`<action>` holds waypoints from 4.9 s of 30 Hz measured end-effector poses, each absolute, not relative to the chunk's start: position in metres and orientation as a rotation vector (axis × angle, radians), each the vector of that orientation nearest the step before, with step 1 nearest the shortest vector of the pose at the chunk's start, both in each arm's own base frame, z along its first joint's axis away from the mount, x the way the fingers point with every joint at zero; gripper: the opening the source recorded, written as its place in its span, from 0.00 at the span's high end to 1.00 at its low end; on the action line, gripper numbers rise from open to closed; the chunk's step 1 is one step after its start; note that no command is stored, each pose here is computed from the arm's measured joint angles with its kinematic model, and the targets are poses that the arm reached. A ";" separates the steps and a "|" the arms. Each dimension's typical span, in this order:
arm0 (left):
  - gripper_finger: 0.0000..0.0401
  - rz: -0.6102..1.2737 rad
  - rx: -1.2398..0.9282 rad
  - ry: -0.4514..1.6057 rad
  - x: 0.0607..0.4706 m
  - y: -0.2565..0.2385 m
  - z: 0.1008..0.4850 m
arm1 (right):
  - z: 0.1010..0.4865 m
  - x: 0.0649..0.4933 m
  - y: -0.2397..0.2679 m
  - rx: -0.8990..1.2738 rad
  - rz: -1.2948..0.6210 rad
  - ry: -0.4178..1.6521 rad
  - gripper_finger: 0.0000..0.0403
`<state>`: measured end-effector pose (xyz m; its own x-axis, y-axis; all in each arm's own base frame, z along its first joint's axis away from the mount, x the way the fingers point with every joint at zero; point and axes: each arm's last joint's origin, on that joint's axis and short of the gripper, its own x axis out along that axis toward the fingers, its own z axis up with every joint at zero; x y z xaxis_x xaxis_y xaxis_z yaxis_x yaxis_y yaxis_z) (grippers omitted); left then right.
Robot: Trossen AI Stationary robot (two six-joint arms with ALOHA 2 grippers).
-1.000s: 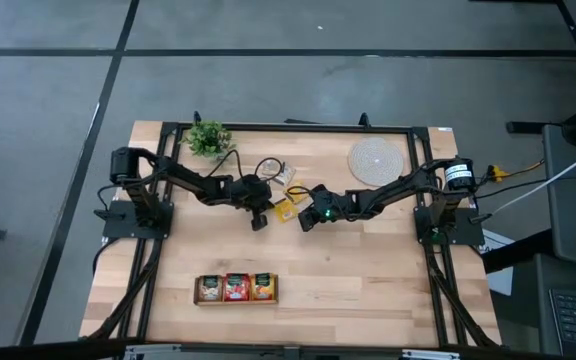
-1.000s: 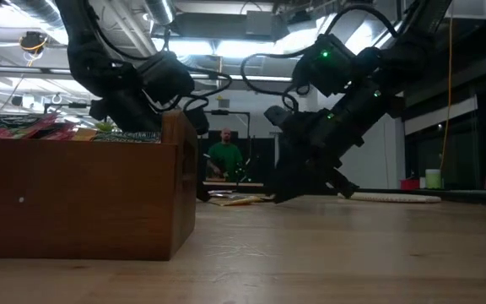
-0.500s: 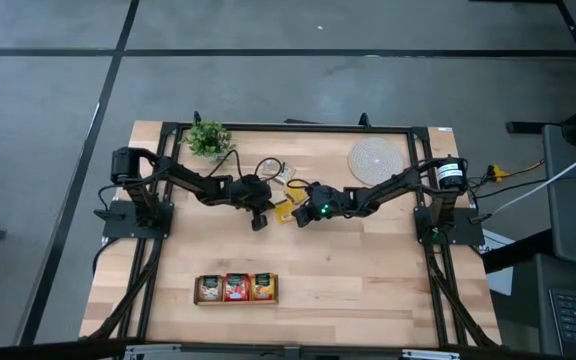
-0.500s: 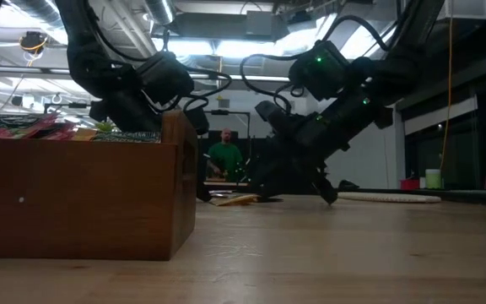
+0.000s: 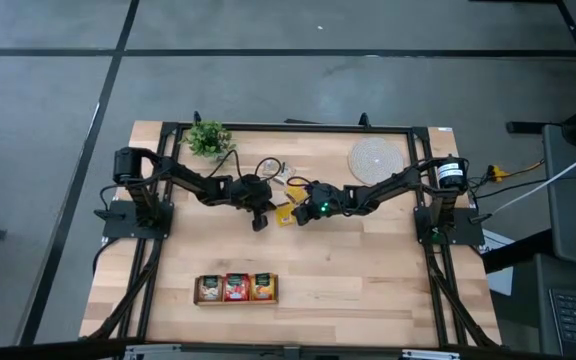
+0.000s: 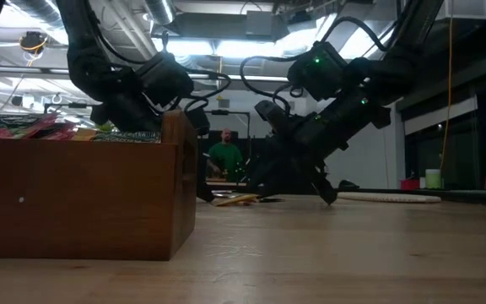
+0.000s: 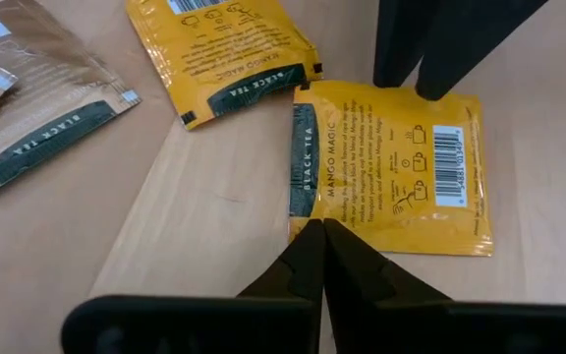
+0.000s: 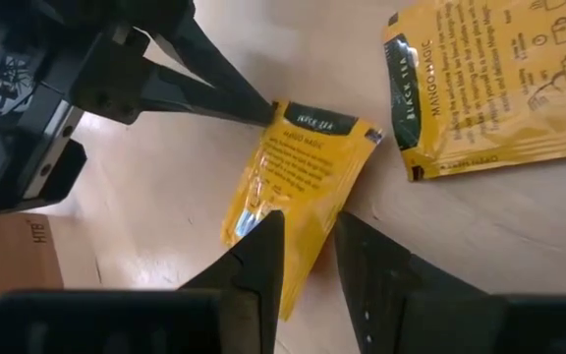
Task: Pick & Place Tea
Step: Put the yellow tea bag into the right section of the wooden organizer
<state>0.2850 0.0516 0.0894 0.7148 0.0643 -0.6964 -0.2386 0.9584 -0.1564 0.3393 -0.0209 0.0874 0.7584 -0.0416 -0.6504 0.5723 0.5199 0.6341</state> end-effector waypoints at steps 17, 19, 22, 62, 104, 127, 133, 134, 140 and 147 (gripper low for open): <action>1.00 0.157 -0.261 0.724 0.287 0.051 0.092 | 0.097 0.354 -0.018 0.772 -0.287 0.821 0.76; 1.00 0.159 -0.265 0.724 0.287 0.051 0.092 | 0.101 0.357 -0.018 0.719 -0.268 0.832 0.76; 0.99 0.162 -0.274 0.723 0.288 0.051 0.092 | 0.104 0.360 -0.019 0.684 -0.253 0.831 0.76; 1.00 0.169 -0.320 0.748 0.286 0.051 0.091 | 0.107 0.364 -0.021 0.546 -0.283 0.795 0.80; 0.99 0.004 -0.247 0.653 0.289 0.020 0.120 | 0.132 0.376 -0.020 0.295 -0.166 0.998 0.69; 0.99 0.050 -0.291 0.693 0.302 0.007 0.095 | 0.129 0.368 -0.021 0.338 -0.228 1.088 0.69; 1.00 0.062 -0.343 0.715 0.305 0.009 0.080 | 0.128 0.366 -0.024 0.310 -0.294 1.103 0.69; 0.99 0.064 -0.348 0.718 0.305 0.009 0.079 | 0.128 0.366 -0.024 0.318 -0.299 1.103 0.69; 1.00 0.067 -0.360 0.725 0.304 0.009 0.077 | 0.123 0.361 -0.024 0.333 -0.323 1.113 0.69; 1.00 0.067 -0.360 0.734 0.304 0.009 0.077 | 0.112 0.352 -0.024 0.414 -0.345 1.109 0.69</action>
